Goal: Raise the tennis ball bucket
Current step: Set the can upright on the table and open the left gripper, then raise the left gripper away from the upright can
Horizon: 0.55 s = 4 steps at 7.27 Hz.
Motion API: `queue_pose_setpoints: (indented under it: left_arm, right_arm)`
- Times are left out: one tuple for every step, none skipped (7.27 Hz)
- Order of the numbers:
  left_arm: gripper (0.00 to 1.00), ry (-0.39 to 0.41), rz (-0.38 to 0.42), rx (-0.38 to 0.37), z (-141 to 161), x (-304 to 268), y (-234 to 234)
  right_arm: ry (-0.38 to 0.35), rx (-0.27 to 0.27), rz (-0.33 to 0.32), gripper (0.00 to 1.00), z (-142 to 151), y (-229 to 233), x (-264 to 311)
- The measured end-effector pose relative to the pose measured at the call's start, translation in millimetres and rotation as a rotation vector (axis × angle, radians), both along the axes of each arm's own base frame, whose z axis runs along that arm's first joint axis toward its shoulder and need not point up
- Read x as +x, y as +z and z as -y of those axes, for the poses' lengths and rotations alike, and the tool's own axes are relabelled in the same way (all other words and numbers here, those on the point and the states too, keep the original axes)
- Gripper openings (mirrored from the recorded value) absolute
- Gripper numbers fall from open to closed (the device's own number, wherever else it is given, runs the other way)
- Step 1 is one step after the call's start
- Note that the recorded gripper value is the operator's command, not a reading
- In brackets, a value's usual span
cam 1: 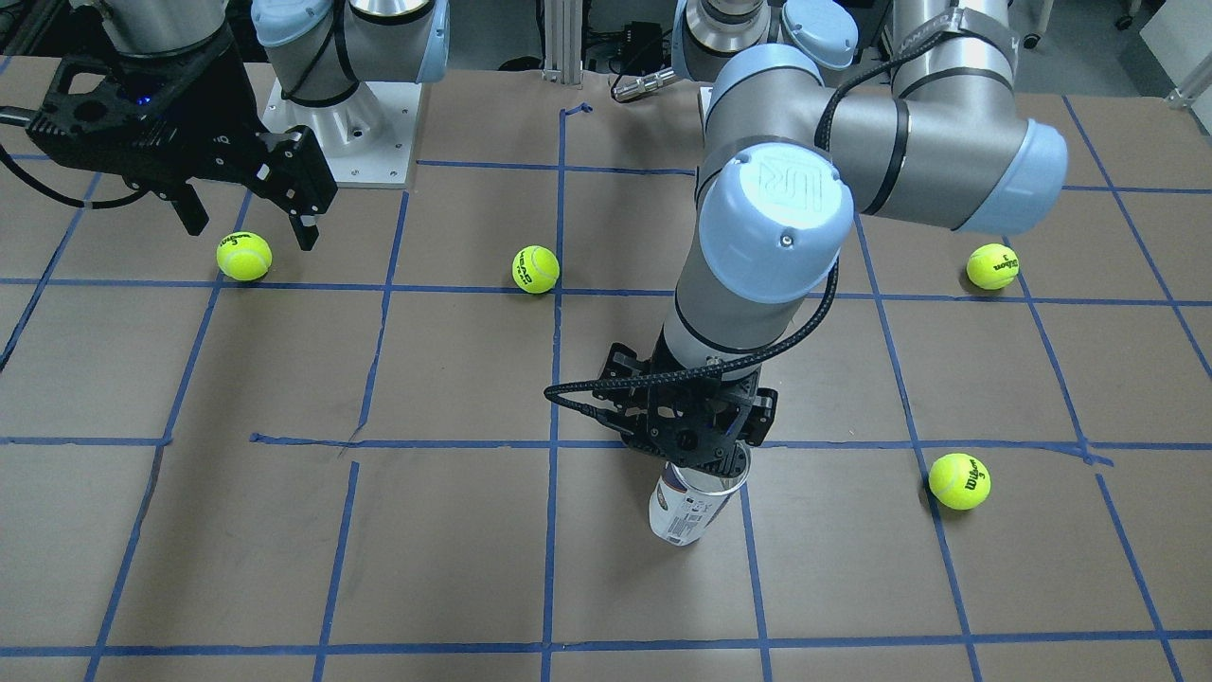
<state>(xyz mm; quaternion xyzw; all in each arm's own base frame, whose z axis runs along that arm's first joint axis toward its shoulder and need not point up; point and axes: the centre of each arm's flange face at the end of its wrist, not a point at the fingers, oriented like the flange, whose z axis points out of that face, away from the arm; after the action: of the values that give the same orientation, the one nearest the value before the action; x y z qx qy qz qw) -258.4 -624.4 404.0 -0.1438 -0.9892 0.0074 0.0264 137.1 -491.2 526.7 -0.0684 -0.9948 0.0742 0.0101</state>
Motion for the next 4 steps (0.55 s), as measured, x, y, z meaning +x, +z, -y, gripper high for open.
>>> queue_pose_setpoints:
  left_arm:
    - [1.0,0.002,0.004,-0.001,-7,2,22]
    - [1.0,0.009,0.009,-0.005,-16,9,45]
    - [1.0,0.031,0.013,-0.011,-24,25,65]
    - [1.0,0.077,0.013,-0.009,-29,55,80]
  right_arm:
    - [0.0,0.002,0.0,1.0,0,-1,0]
    - [0.0,0.004,0.0,1.0,-1,-2,0]
    - [0.0,0.007,0.001,1.0,-1,-3,0]
    - [0.0,0.007,0.0,1.0,-2,-4,0]
